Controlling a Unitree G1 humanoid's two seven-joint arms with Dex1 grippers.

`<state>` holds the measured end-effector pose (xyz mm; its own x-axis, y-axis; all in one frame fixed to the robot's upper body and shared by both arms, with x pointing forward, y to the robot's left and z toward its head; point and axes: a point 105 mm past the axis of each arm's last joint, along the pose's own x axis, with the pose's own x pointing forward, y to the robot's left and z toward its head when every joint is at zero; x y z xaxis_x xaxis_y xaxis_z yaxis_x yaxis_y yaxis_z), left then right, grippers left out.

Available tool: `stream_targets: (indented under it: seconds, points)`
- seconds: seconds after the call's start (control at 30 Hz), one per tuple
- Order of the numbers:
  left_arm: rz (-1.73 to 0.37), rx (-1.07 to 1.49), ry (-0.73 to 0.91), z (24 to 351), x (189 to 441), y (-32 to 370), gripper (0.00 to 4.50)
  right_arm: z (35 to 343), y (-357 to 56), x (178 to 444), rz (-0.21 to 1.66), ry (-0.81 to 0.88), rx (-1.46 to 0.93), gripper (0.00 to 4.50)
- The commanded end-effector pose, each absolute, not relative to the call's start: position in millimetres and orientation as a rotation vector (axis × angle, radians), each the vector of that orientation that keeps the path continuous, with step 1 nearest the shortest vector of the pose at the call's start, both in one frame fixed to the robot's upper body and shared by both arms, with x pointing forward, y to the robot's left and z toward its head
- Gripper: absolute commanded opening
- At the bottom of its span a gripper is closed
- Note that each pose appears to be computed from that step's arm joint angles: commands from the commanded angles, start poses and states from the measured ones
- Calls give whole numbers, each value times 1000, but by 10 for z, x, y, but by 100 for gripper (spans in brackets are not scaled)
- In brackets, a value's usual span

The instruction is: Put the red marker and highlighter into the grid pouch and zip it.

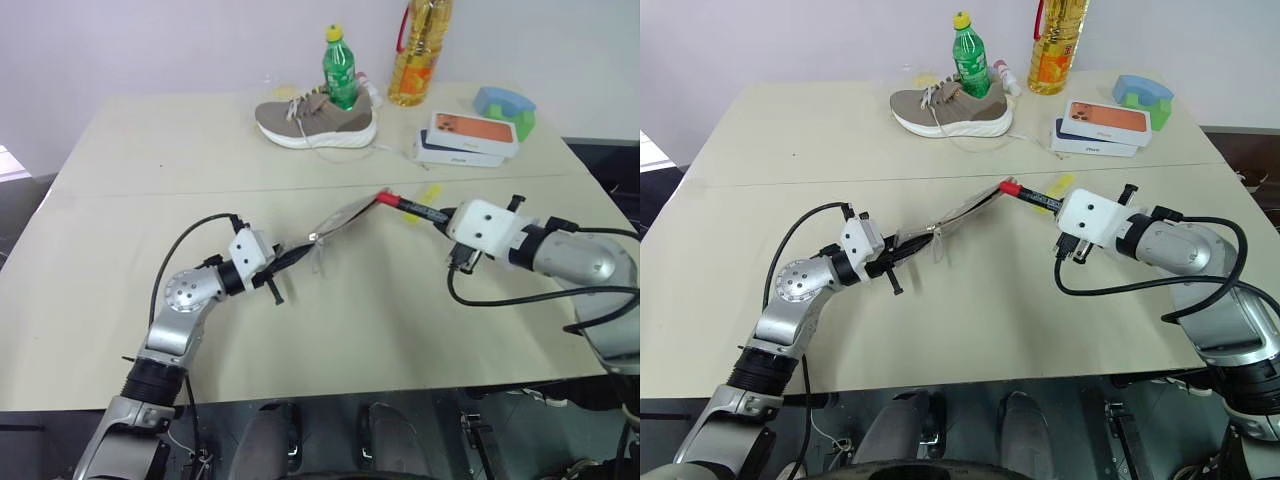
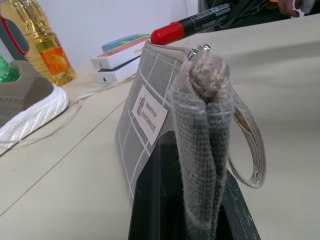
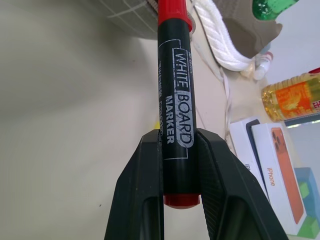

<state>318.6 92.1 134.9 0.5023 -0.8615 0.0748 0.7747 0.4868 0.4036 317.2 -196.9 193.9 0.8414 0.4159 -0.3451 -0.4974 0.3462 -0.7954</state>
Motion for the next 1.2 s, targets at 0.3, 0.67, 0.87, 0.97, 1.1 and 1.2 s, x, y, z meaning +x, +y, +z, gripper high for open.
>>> stream_targets:
  seconds: [0.3, 0.67, 0.87, 0.97, 1.1, 1.2]
  points:
    - [-1053, 374, -327, 1409, 3104, 902, 0, 2002, -1929, 3116, 599, 51, -1152, 40]
    - [-1193, 500, -339, 1415, 3026, 853, 0, 1875, -1510, 2922, 865, -33, -1381, 40]
    - [-1299, 537, -345, 1444, 2981, 812, 0, 1794, -1062, 2835, 1032, -177, -1444, 40]
    - [-1319, 555, -344, 1454, 2980, 828, 0, 1814, -986, 2838, 1051, -208, -1449, 40]
    - [-1316, 569, -344, 1473, 3002, 863, 0, 1853, -959, 2857, 1054, -222, -1442, 90]
    - [-1290, 579, -334, 1469, 3040, 915, 0, 1937, -978, 2879, 1021, -244, -1413, 232]
